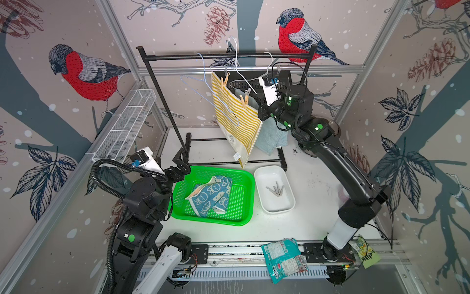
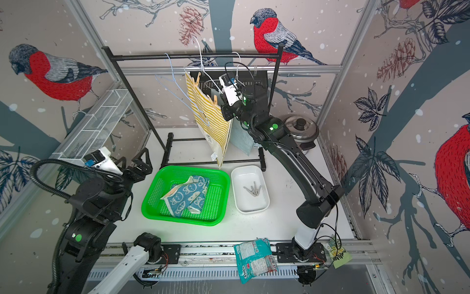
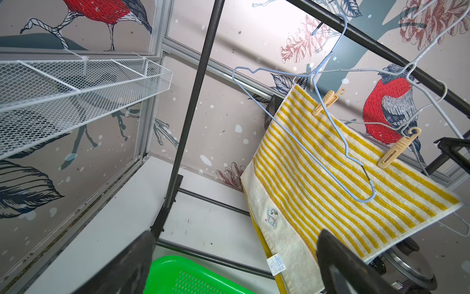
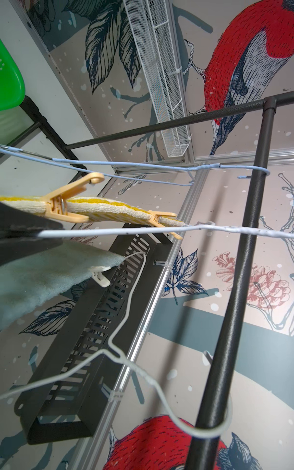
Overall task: Remove the clothespins securing towels to the hanger
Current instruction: Pick up the hanger from the clothesline.
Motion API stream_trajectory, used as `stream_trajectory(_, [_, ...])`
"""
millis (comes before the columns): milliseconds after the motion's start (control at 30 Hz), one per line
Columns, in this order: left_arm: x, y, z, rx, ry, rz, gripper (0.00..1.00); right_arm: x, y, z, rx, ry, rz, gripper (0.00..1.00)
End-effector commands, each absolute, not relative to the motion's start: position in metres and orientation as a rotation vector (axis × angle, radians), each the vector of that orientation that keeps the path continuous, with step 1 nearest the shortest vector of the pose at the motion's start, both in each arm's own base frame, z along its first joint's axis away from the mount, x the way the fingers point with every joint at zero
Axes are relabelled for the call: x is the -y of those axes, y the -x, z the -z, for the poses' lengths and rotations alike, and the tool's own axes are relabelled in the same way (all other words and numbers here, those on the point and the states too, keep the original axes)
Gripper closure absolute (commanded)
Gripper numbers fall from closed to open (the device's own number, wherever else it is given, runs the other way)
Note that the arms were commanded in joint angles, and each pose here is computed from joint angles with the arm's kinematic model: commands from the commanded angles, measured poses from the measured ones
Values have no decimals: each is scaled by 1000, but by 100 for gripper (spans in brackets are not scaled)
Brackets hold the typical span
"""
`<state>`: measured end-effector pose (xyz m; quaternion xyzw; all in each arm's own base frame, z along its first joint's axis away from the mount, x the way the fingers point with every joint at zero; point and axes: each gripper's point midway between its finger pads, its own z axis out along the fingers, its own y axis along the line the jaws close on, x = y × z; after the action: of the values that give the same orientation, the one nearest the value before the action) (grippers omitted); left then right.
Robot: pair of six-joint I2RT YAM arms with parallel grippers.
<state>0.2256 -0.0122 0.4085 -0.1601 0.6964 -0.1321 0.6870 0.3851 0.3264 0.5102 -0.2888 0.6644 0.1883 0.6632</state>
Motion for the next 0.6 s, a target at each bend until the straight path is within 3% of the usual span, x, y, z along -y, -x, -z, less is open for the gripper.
stream_trajectory(0, [13,-223,-416,-1532,368,327,2,-314,-375,-527,-1440,622,-415,100])
stream_trajectory(567, [22,-219,-436,-1484,345,419,2,-236,-288,-543,-1439,569,-440,100])
